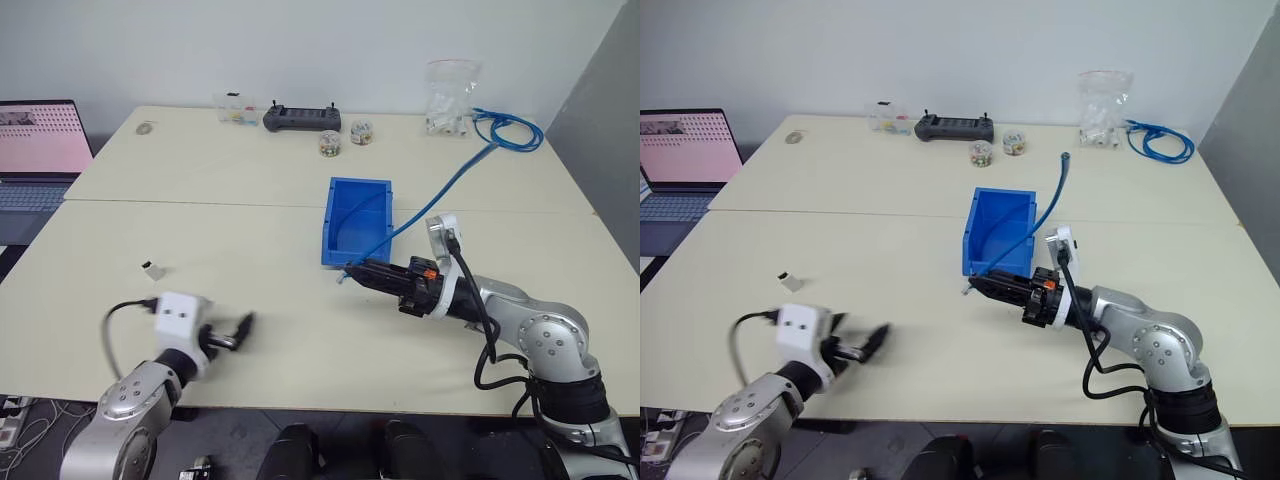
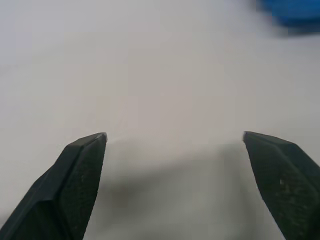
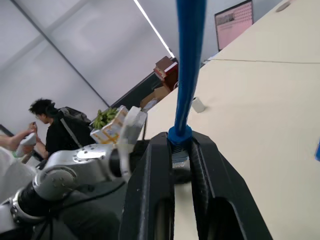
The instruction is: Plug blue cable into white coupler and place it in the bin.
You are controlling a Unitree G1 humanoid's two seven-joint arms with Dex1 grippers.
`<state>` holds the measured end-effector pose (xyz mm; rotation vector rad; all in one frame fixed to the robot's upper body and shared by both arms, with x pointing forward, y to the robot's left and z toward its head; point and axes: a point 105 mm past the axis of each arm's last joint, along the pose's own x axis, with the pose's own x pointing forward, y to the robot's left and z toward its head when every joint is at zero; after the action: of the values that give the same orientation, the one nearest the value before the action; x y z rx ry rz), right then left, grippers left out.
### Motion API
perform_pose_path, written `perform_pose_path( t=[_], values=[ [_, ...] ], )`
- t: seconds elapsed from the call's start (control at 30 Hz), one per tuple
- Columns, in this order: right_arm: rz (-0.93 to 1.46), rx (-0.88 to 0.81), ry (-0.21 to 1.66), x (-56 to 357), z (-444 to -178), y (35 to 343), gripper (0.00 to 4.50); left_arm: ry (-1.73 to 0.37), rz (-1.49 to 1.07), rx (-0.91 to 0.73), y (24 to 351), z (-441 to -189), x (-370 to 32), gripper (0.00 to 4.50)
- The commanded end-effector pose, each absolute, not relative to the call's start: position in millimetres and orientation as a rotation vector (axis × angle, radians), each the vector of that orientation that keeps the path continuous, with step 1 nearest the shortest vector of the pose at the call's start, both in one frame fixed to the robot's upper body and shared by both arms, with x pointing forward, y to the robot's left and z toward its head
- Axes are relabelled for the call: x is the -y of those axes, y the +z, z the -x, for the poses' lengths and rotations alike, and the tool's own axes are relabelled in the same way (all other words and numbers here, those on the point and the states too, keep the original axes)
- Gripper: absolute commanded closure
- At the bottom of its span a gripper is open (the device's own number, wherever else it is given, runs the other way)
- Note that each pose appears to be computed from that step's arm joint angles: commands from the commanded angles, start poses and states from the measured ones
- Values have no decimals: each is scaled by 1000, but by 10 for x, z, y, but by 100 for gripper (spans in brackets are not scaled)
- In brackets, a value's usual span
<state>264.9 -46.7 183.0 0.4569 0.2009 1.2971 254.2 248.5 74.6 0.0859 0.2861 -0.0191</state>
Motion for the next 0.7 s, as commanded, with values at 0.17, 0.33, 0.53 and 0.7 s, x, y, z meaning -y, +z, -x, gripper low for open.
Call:
perform_pose_path(
  t=[0.17,0.33,0.53,0.7],
  values=[
    [-433,-146,1344,408,-2649,1942,434,390,-23,-211,773,-2661,-2908,0],
    [-424,-145,1347,405,-2659,1950,434,485,17,-192,836,-2914,-3037,0],
    [-418,-145,1346,400,-2664,1948,434,532,41,-192,878,-3102,-3128,0],
    [-418,-142,1342,400,-2658,1948,435,563,68,-189,912,-3191,-3194,0]
  ],
)
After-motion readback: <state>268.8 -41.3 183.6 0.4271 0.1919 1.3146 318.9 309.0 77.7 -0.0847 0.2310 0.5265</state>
